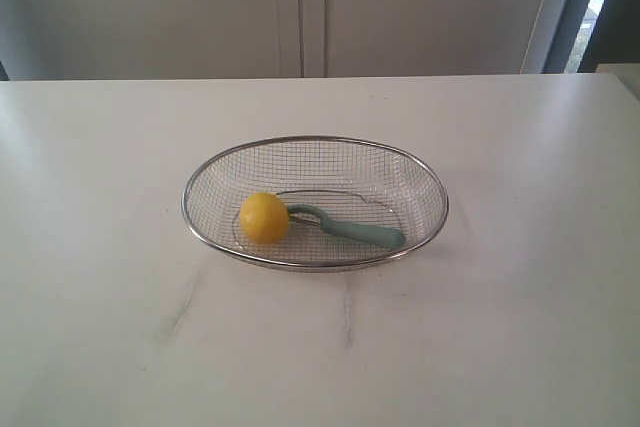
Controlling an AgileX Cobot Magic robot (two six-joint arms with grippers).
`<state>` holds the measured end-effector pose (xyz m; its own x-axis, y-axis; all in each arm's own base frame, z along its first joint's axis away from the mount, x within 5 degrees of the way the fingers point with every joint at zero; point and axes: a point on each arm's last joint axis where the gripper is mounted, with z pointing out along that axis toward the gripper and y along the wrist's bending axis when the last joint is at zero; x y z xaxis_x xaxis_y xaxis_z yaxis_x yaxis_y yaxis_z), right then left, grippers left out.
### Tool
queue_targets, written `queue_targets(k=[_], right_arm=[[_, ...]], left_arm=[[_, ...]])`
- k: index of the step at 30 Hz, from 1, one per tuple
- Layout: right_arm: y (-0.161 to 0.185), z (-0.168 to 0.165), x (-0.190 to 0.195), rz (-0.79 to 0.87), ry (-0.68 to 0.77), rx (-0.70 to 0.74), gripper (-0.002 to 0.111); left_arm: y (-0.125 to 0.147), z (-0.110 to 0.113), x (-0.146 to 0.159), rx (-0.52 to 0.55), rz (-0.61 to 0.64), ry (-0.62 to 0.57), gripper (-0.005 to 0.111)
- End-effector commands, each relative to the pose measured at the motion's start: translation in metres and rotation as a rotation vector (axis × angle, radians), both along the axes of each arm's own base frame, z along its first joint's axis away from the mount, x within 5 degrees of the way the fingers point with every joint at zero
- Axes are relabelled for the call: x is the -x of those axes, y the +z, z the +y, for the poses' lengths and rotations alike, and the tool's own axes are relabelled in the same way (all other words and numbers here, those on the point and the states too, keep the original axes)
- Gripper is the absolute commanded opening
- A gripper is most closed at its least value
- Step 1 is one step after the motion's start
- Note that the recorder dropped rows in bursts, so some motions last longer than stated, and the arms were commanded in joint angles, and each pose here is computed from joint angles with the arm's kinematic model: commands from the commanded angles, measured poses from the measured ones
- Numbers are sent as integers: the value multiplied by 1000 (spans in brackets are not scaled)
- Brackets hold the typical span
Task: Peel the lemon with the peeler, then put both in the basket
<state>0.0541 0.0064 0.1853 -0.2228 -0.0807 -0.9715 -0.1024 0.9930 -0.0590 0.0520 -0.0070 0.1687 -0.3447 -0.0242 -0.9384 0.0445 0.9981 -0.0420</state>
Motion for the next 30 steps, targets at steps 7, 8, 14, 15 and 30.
queue_targets(k=[7, 8, 14, 15, 30], right_arm=[[0, 0, 0, -9, 3, -6, 0], [0, 0, 0, -9, 3, -6, 0], [0, 0, 0, -9, 3, -6, 0], [0, 0, 0, -9, 3, -6, 0], [0, 0, 0, -9, 3, -6, 0]], left_arm=[[-1, 0, 0, 9, -3, 2, 0], [-1, 0, 0, 9, -3, 2, 0], [-1, 0, 0, 9, -1, 1, 0], [-1, 0, 0, 8, -7, 3, 0], [0, 0, 0, 8, -18, 6, 0]])
